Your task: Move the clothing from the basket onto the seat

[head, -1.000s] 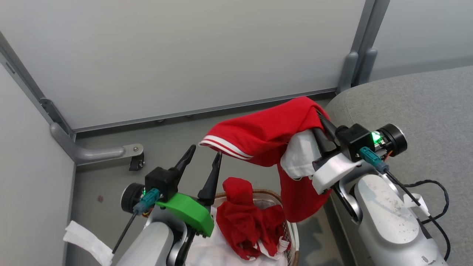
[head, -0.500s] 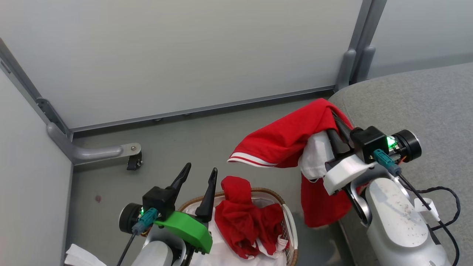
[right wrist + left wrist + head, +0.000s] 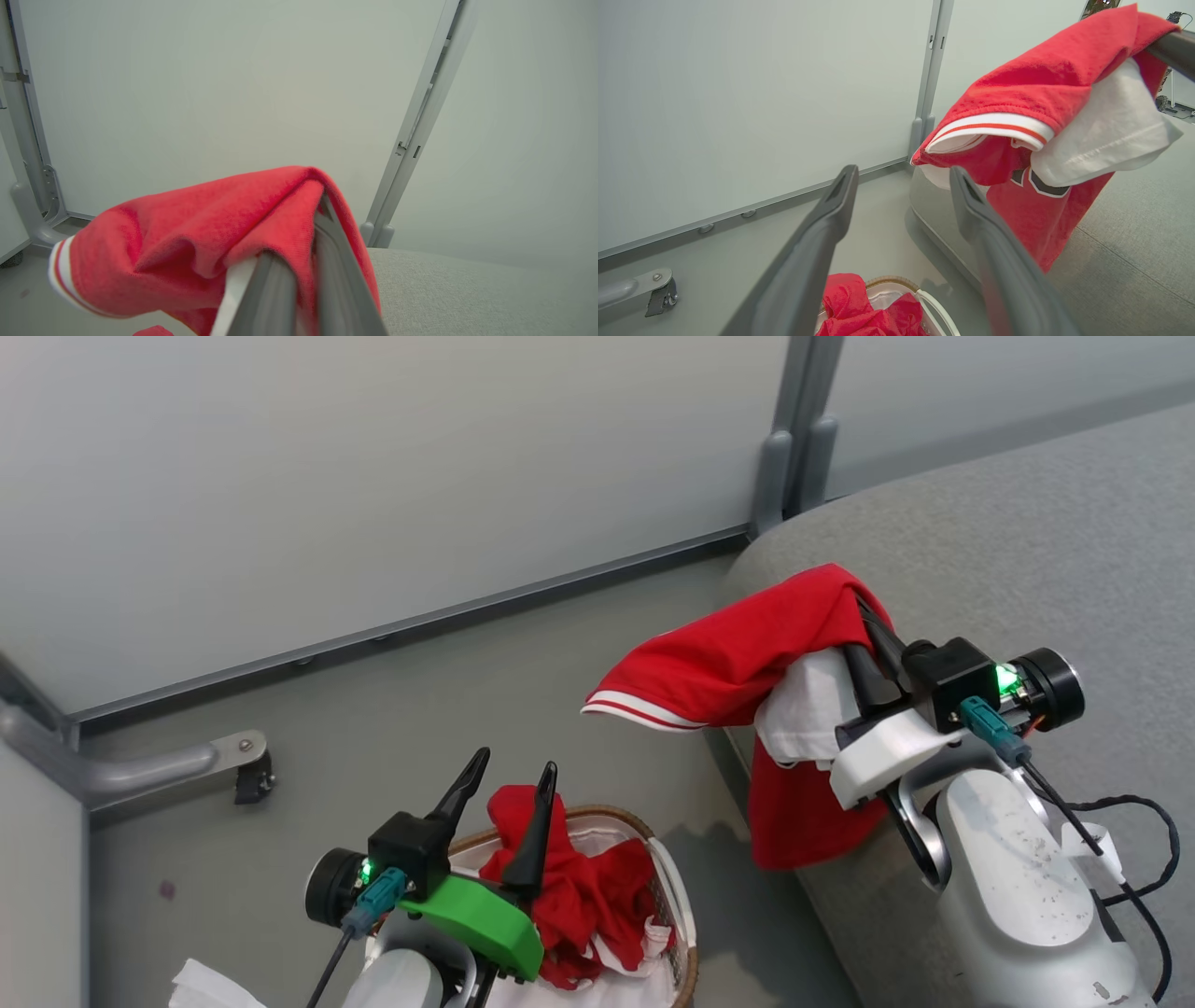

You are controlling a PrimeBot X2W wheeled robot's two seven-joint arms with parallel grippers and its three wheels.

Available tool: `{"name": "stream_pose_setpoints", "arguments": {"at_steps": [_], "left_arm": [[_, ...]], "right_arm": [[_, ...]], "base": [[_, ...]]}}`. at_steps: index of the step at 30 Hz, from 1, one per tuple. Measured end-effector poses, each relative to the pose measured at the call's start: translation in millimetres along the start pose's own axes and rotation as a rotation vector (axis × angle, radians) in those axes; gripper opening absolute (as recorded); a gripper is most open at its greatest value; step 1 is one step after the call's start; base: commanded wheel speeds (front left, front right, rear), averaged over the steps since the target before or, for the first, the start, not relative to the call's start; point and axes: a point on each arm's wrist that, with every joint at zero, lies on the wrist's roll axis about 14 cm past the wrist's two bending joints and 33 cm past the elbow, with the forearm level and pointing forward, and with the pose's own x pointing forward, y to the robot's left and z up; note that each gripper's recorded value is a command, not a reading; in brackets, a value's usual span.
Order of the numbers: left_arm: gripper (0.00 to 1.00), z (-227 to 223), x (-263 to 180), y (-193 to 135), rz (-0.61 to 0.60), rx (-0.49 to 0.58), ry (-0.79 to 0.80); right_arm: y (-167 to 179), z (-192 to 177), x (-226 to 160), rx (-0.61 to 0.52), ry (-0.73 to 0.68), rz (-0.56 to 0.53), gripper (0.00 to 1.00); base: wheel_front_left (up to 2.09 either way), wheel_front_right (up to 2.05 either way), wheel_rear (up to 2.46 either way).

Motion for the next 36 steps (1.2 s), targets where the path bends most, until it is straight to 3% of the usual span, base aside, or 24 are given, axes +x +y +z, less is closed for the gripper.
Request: {"name": "stream_pose_setpoints", "arguments": {"at_steps": [9, 16, 21, 30, 36], "left_arm": [[1.00, -15, 30, -41, -0.155, -0.017, 0.037], [1.00, -32, 48, -50, -0.214, -0.029, 0.069], [1.00, -38, 60, -35, -0.207, -0.019, 0.070], [1.00, -51, 80, 3, -0.174, -0.010, 0.066], [1.00, -83, 86, 29, -0.147, -0.027, 0.113]], "right_arm": [[-60, -8, -25, -0.064, 0.045, -0.160, 0.00], [-91, -25, -26, -0.088, 0.092, -0.242, 0.00], [-111, -14, 6, -0.138, 0.051, -0.265, 0.00], [-170, 20, 85, -0.344, -0.053, -0.293, 0.00], [-200, -15, 116, -0.400, 0.017, -0.322, 0.00]], "base": [[0.00, 0.00, 0.00], [0.00, 0.00, 0.00], [0.00, 0.00, 0.00], [0.00, 0.00, 0.00], [0.00, 0.00, 0.00]]}}
